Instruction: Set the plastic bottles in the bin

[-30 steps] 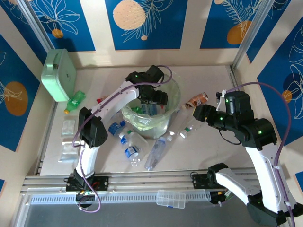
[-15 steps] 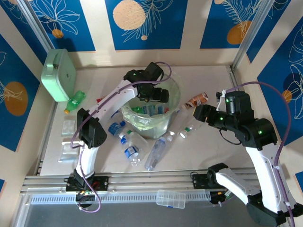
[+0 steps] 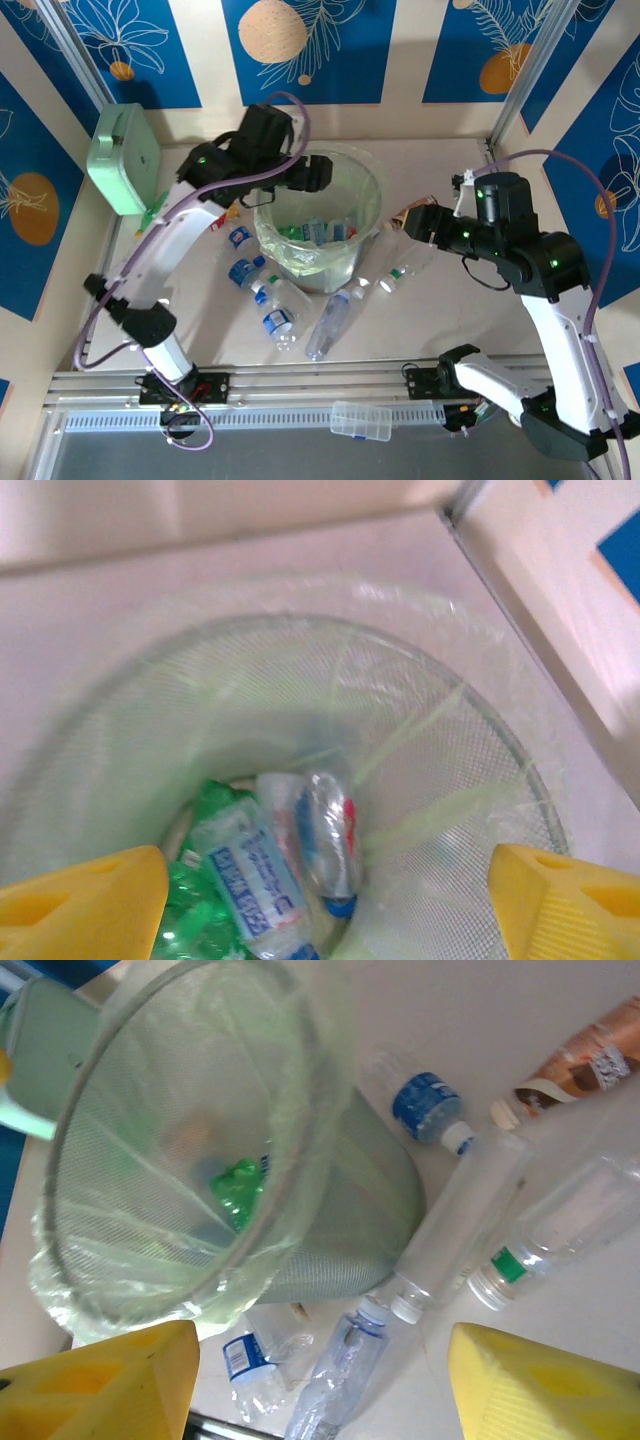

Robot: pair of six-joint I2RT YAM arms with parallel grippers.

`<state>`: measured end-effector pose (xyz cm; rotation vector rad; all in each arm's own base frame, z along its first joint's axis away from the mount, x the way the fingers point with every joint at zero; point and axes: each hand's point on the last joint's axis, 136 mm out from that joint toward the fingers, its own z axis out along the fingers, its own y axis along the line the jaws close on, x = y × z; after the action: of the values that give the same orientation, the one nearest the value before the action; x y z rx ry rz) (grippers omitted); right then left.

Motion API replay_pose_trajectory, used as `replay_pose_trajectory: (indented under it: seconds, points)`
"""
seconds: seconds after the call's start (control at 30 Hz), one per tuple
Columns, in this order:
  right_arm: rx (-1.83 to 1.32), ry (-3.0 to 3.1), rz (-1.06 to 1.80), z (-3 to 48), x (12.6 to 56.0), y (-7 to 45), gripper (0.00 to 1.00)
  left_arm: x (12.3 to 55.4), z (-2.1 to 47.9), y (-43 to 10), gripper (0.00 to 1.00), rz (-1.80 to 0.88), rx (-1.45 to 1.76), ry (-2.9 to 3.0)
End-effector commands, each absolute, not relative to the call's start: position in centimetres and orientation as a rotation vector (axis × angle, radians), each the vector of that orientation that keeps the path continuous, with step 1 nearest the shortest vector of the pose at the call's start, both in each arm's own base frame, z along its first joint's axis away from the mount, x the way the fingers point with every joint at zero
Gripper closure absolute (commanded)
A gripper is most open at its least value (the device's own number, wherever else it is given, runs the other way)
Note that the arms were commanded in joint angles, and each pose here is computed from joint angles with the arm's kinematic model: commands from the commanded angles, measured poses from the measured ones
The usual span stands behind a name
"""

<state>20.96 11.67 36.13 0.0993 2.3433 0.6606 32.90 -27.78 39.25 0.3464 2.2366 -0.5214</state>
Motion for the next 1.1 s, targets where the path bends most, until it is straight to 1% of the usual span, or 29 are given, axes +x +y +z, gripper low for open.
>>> replay_pose_trajectory:
  seconds: [0.0, 0.1, 0.17, 0.3, 0.37, 0.5, 0.63, 0.77, 0.87, 0.97, 1.07]
  points:
    - [-0.013, 2.336, 0.591, 37.2, 21.0, 12.5, 0.32, 33.7, 41.8, -22.8, 0.16, -0.349, 0.192, 2.141]
    - [-0.071, 2.343, 0.593, 37.6, 21.3, 13.9, 0.32, 34.1, 42.7, -17.6, 0.16, -0.288, -0.021, 2.126]
    - [-0.102, 2.350, 0.603, 37.7, 21.5, 14.7, 0.32, 34.4, 42.4, -14.0, 0.17, -0.268, -0.160, 2.131]
    - [-0.142, 2.354, 0.605, 37.8, 21.5, 15.7, 0.32, 34.9, 38.8, -7.3, 0.16, -0.242, -0.427, 2.181]
    - [-0.151, 2.355, 0.599, 37.8, 21.5, 15.6, 0.32, 34.9, 37.1, -5.1, 0.15, -0.214, -0.517, 2.198]
    - [-0.153, 2.371, 0.573, 37.3, 21.1, 15.1, 0.31, 35.6, 33.6, -3.7, 0.13, -0.195, -0.642, 2.258]
    - [-0.151, 2.384, 0.556, 36.7, 20.6, 14.5, 0.31, 37.1, 29.4, -2.4, 0.10, -0.292, -0.927, 2.298]
    - [-0.149, 2.391, 0.546, 36.4, 20.4, 14.0, 0.31, 39.6, 25.7, -2.3, 0.06, -0.441, -1.162, 2.272]
    - [-0.150, 2.393, 0.525, 36.3, 20.3, 13.6, 0.31, 41.2, 22.8, -2.6, 0.00, -0.549, -1.371, 2.176]
    - [-0.144, 2.386, 0.507, 36.5, 20.0, 13.0, 0.31, 42.6, 19.9, -3.2, 0.01, -0.649, -1.560, 2.072]
    - [-0.130, 2.385, 0.490, 36.4, 19.8, 12.5, 0.31, 43.7, 17.2, -3.4, 0.01, -0.660, -1.694, 2.016]
